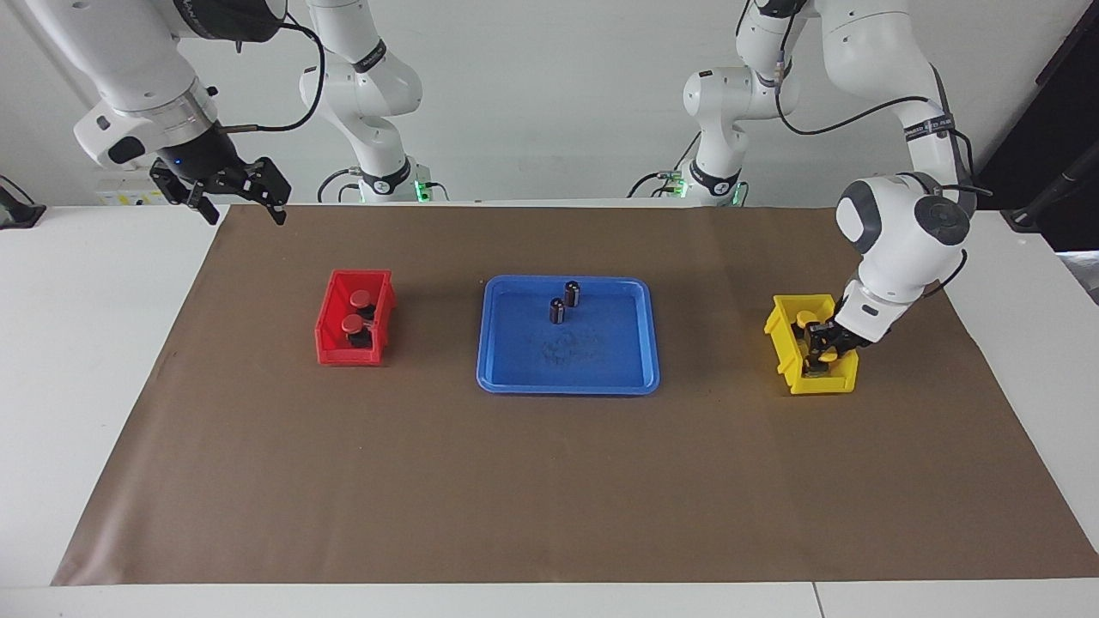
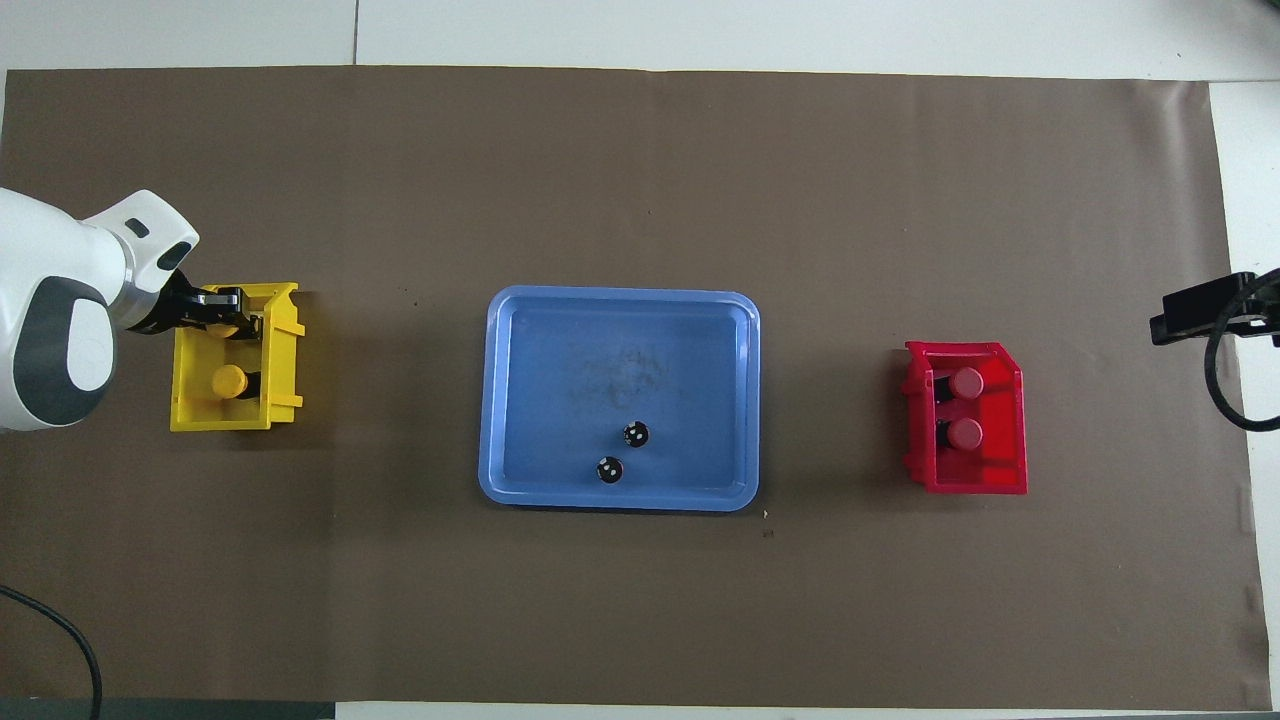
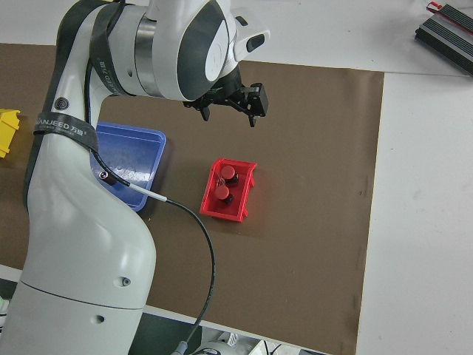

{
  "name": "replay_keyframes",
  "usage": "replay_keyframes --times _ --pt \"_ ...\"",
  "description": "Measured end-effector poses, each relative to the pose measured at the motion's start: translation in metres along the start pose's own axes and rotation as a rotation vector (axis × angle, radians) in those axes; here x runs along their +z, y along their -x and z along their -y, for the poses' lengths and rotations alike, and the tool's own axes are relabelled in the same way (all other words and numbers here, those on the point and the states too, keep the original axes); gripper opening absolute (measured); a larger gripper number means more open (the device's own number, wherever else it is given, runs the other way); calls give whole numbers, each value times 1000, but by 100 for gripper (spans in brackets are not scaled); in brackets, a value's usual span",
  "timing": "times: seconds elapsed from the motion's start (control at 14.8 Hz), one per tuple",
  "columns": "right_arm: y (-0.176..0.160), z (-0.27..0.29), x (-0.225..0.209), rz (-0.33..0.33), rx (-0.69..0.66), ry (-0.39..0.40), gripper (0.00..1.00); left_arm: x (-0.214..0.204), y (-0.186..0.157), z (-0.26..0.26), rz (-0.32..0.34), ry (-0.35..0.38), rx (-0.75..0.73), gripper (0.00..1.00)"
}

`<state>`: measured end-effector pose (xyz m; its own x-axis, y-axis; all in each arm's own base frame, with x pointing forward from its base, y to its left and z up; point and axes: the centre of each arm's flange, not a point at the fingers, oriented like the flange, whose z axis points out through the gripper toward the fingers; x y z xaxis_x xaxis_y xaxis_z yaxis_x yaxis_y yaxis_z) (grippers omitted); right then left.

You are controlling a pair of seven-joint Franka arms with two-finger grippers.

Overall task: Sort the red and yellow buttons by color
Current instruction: 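Open the left gripper over the yellow bin and hold still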

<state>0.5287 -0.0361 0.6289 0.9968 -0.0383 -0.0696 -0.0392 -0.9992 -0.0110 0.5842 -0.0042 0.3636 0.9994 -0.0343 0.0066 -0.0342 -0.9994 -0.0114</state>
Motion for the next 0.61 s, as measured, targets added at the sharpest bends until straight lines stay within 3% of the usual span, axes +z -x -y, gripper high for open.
replay_keyframes --times 0.34,0.61 --pt "0 1 0 0 -1 0 100 -2 0 0 -3 3 -3 68" --pt "0 2 0 0 -4 0 100 -21 -3 -2 12 22 -14 68"
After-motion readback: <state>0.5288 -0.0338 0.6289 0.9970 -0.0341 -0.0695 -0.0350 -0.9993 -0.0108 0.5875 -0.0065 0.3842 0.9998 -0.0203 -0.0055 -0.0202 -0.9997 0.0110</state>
